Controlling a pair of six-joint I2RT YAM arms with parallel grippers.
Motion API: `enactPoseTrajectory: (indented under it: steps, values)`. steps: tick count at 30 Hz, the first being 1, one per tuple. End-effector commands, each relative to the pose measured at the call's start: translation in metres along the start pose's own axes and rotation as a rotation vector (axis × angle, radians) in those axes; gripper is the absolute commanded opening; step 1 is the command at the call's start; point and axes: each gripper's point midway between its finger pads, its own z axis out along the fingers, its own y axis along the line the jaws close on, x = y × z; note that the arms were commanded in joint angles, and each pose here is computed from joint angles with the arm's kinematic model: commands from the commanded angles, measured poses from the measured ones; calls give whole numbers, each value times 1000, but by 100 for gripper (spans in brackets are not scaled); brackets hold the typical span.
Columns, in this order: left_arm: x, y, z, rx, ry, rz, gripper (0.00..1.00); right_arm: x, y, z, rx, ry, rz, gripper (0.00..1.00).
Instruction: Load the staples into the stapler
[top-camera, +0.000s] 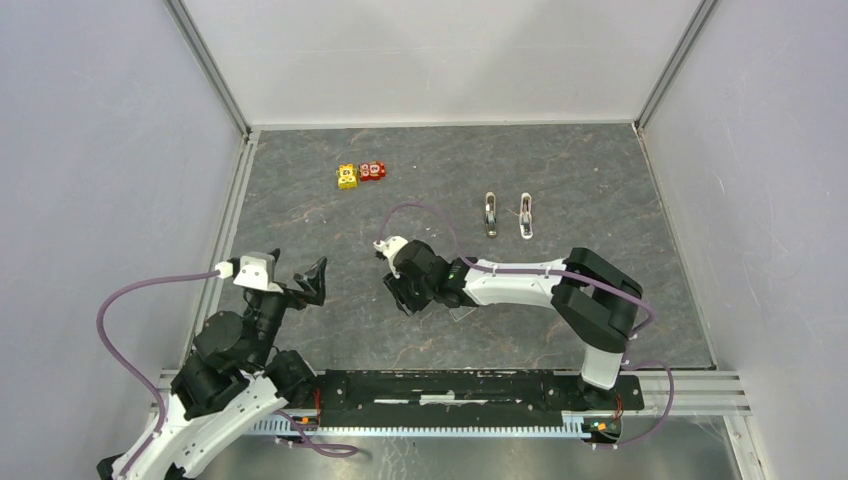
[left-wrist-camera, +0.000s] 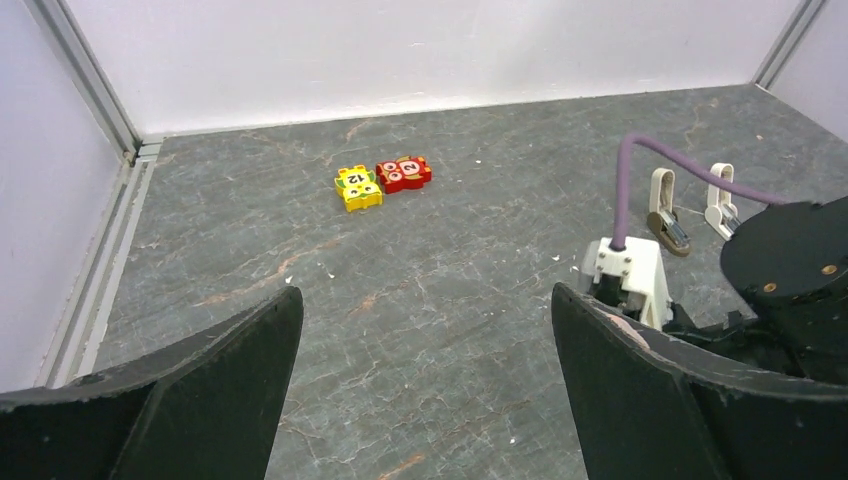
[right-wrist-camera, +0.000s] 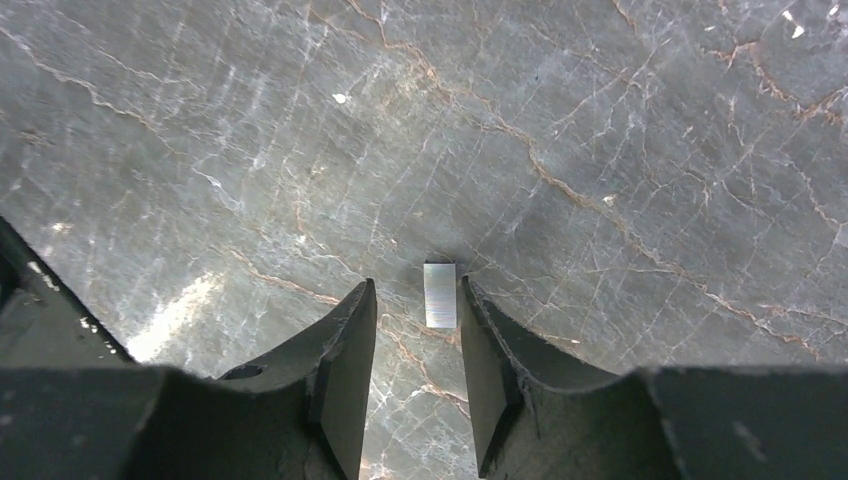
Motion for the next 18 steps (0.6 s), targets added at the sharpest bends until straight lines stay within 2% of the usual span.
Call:
enactPoseTrajectory:
  steps: [1,18]
  values:
    - [-9,9,0,-38,-43,16,100,-8,0,4,51,0,-39,41]
    - [-8,9,1,-42,-35,23,100,13,-5,15,67,52,-52,32]
